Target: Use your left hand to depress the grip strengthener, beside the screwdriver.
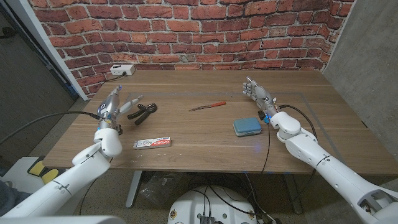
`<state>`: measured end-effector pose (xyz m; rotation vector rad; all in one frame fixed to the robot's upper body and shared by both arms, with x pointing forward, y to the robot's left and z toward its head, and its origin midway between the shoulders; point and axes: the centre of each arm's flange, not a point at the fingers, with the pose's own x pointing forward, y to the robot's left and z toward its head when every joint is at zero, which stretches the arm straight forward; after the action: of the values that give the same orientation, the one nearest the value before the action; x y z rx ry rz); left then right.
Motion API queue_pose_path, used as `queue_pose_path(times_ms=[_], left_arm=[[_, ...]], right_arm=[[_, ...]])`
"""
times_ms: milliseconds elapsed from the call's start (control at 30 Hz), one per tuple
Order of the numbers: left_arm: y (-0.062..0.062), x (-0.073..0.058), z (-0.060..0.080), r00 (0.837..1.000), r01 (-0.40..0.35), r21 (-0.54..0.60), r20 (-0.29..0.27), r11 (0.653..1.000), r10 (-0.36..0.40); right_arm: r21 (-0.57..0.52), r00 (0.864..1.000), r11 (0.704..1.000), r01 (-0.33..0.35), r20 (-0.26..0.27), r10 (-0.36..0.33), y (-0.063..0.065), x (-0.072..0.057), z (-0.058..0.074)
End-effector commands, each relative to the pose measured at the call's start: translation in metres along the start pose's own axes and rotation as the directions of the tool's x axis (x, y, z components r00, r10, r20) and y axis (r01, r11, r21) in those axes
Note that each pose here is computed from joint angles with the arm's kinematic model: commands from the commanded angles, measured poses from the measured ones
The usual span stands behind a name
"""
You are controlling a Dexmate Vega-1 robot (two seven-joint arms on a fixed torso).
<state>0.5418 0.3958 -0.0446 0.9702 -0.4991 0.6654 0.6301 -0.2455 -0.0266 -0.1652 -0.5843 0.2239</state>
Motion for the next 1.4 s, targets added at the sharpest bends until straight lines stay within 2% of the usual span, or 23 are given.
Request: queue_pose_path(times_ms=[33, 333, 467, 633, 700, 800, 900, 967, 1100, 1300, 1400], left_arm=[[0.005, 0.004, 0.003, 0.990, 0.126, 0.151, -0.076, 0.980, -0.115], [0.010, 0.008, 0.011, 0.989, 0.139, 0.252, -0.088, 0.958, -0.121], [0.014, 0.010, 0.013, 0.983, 0.170, 0.269, -0.108, 0.948, -0.145], [0.018, 0.016, 0.018, 0.970, 0.235, 0.317, -0.134, 0.919, -0.202], [0.020, 0.022, 0.021, 0.961, 0.275, 0.351, -0.140, 0.895, -0.241], [0.021, 0.026, 0.030, 0.955, 0.296, 0.427, -0.147, 0.854, -0.257], [0.023, 0.029, 0.032, 0.947, 0.323, 0.422, -0.142, 0.847, -0.290], [0.024, 0.033, 0.041, 0.941, 0.337, 0.501, -0.146, 0.797, -0.306], [0.028, 0.036, 0.048, 0.924, 0.376, 0.529, -0.152, 0.761, -0.351], [0.029, 0.045, 0.055, 0.884, 0.449, 0.582, -0.183, 0.677, -0.429], [0.030, 0.049, 0.057, 0.872, 0.467, 0.590, -0.183, 0.659, -0.454]], right_arm=[[0.005, 1.000, 1.000, -0.010, -0.010, 0.010, 0.003, 0.004, -0.002], [0.008, 1.000, 1.000, -0.014, -0.018, 0.014, 0.004, 0.006, -0.003], [0.009, 1.000, 1.000, -0.018, -0.023, 0.018, 0.005, 0.006, -0.004], [0.007, 1.000, 1.000, -0.021, -0.022, 0.021, 0.005, 0.006, -0.004], [0.000, 1.000, 1.000, -0.023, -0.017, 0.023, 0.005, 0.006, -0.002], [0.000, 1.000, 1.000, -0.021, -0.010, 0.021, 0.005, 0.006, 0.001], [-0.009, 1.000, 1.000, -0.024, -0.006, 0.024, 0.006, 0.006, 0.002], [-0.009, 1.000, 1.000, -0.022, -0.006, 0.022, 0.006, 0.006, 0.002], [-0.002, 1.000, 1.000, -0.014, -0.003, 0.014, 0.007, 0.005, 0.004], [-0.006, 1.000, 1.000, -0.015, 0.022, 0.015, 0.010, 0.007, 0.009], [-0.010, 1.000, 1.000, -0.017, 0.017, 0.017, 0.012, 0.007, 0.009]])
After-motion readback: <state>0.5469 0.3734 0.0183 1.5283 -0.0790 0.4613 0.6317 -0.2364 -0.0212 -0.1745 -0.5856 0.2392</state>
